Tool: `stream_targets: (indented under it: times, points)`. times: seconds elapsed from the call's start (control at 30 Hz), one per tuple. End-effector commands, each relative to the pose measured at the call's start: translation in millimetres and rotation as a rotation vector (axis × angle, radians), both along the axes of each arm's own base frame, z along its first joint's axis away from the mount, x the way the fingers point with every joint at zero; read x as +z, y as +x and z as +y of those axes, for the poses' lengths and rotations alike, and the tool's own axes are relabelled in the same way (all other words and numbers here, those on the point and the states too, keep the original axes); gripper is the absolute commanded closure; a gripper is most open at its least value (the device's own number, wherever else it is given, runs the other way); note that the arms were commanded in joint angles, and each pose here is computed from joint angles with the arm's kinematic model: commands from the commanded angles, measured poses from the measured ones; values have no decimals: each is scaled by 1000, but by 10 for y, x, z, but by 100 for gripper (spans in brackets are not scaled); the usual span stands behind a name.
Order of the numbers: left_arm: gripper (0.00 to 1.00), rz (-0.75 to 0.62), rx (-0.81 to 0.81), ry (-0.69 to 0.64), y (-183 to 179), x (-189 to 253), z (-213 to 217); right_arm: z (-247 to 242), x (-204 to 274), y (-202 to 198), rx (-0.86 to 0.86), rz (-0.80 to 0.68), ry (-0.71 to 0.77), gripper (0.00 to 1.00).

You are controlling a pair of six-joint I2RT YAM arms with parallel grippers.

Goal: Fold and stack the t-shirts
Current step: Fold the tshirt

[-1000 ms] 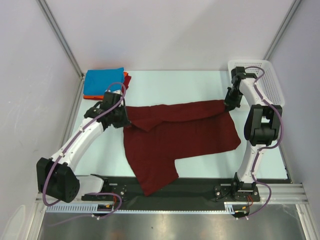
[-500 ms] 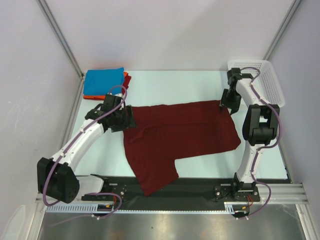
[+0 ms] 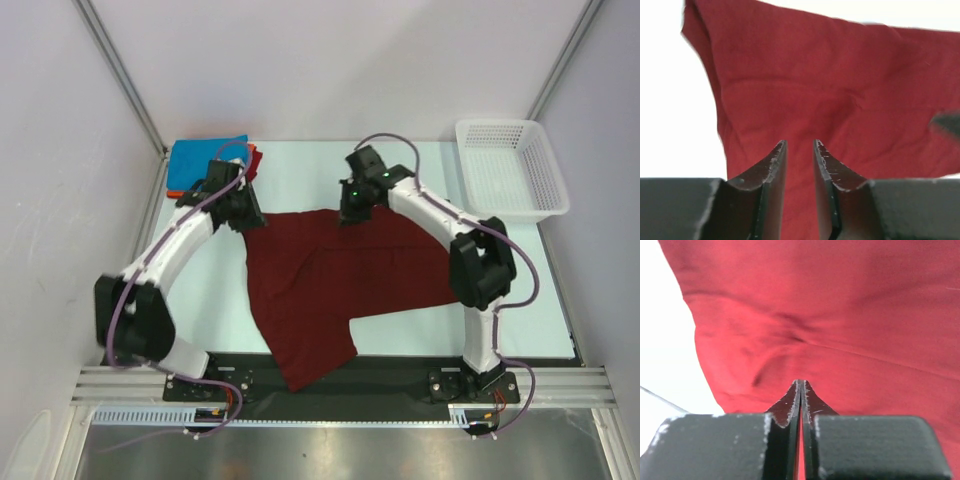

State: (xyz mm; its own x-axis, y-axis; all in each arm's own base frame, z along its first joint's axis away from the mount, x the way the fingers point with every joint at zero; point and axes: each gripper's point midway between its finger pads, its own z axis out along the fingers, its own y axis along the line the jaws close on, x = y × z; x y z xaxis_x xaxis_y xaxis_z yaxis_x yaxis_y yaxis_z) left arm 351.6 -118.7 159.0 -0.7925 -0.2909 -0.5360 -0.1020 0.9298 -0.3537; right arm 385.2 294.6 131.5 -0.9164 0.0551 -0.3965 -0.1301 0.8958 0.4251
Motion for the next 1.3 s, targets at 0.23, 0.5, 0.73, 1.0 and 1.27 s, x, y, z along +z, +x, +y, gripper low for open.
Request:
stream_targets:
  times: [0.23, 0.5, 0.73, 1.0, 1.27]
  points:
    - [81, 212, -90, 16, 331, -814, -135, 903, -543, -246, 25, 104, 120, 100]
    - [81, 257, -80, 48, 359, -1072, -97, 956, -730, -511, 45, 136, 97, 100]
    - [80, 267, -81, 60, 344, -1106, -77, 1161, -661, -458, 90, 122, 157, 100]
    - [80, 278, -89, 64, 310, -1113, -70, 1370, -688, -398, 107, 155, 202, 87]
    - [79, 281, -106, 81, 336, -1134, -58, 1271, -678, -410, 130, 122, 131, 81]
